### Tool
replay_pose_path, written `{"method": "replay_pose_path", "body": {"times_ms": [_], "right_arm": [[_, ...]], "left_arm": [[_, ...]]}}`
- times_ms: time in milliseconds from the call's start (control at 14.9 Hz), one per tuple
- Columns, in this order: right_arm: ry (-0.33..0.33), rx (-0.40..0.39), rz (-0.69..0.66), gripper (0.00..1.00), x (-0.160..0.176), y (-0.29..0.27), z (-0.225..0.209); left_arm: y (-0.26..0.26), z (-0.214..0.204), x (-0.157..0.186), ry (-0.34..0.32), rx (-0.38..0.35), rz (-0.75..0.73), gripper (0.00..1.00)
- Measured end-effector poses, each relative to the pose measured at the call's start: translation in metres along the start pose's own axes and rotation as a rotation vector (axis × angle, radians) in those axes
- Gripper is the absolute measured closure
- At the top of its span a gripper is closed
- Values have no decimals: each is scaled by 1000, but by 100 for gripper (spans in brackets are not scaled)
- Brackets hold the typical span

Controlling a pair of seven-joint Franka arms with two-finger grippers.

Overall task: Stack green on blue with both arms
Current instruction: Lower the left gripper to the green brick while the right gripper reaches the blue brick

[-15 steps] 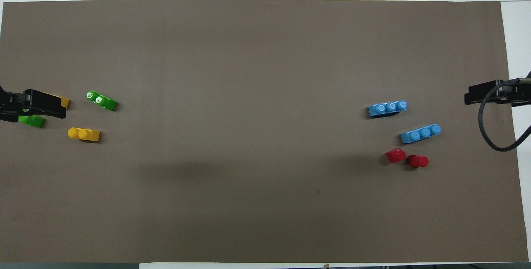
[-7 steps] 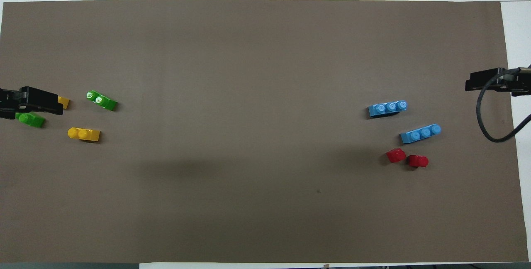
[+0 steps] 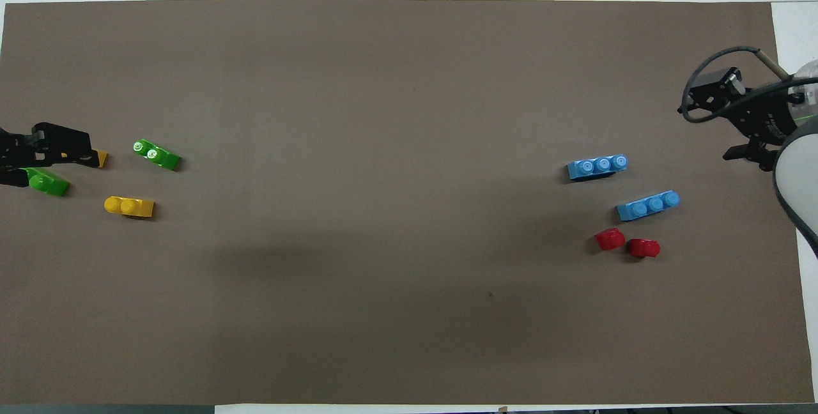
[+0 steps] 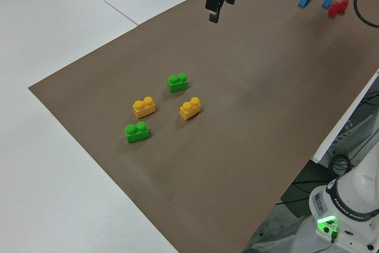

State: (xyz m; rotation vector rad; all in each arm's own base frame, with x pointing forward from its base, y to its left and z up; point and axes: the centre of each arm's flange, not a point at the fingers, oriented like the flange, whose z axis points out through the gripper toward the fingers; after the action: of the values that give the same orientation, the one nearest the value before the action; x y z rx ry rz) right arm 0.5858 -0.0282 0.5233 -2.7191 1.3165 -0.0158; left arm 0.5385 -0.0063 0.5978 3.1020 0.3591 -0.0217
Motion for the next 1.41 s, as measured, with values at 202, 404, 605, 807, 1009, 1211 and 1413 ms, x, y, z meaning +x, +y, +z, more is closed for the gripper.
{"method": "replay_pose_path", "body": {"times_ms": [202, 404, 605, 807, 1009, 1211, 1413], "right_arm": [[-76, 31, 300, 0, 11, -7, 31], [-128, 20, 451, 0, 21, -6, 54], [-172, 6, 509, 0, 26, -6, 75], [-205, -6, 536, 0, 32, -3, 92], [-213, -8, 554, 0, 34, 1, 109], [-226, -17, 569, 0, 34, 5, 125], [-234, -33, 575, 0, 35, 6, 140]], "left_arm": [[0, 14, 2, 7, -2, -120, 0], [-4, 33, 5, 12, -4, -203, 0], [-11, 58, 13, 17, -8, -317, 0], [-16, 91, 31, 14, -15, -426, 0], [-28, 121, 51, 15, -24, -535, 0], [-31, 147, 67, 28, -38, -625, 0], [-32, 175, 81, 35, -51, -695, 0]]}}
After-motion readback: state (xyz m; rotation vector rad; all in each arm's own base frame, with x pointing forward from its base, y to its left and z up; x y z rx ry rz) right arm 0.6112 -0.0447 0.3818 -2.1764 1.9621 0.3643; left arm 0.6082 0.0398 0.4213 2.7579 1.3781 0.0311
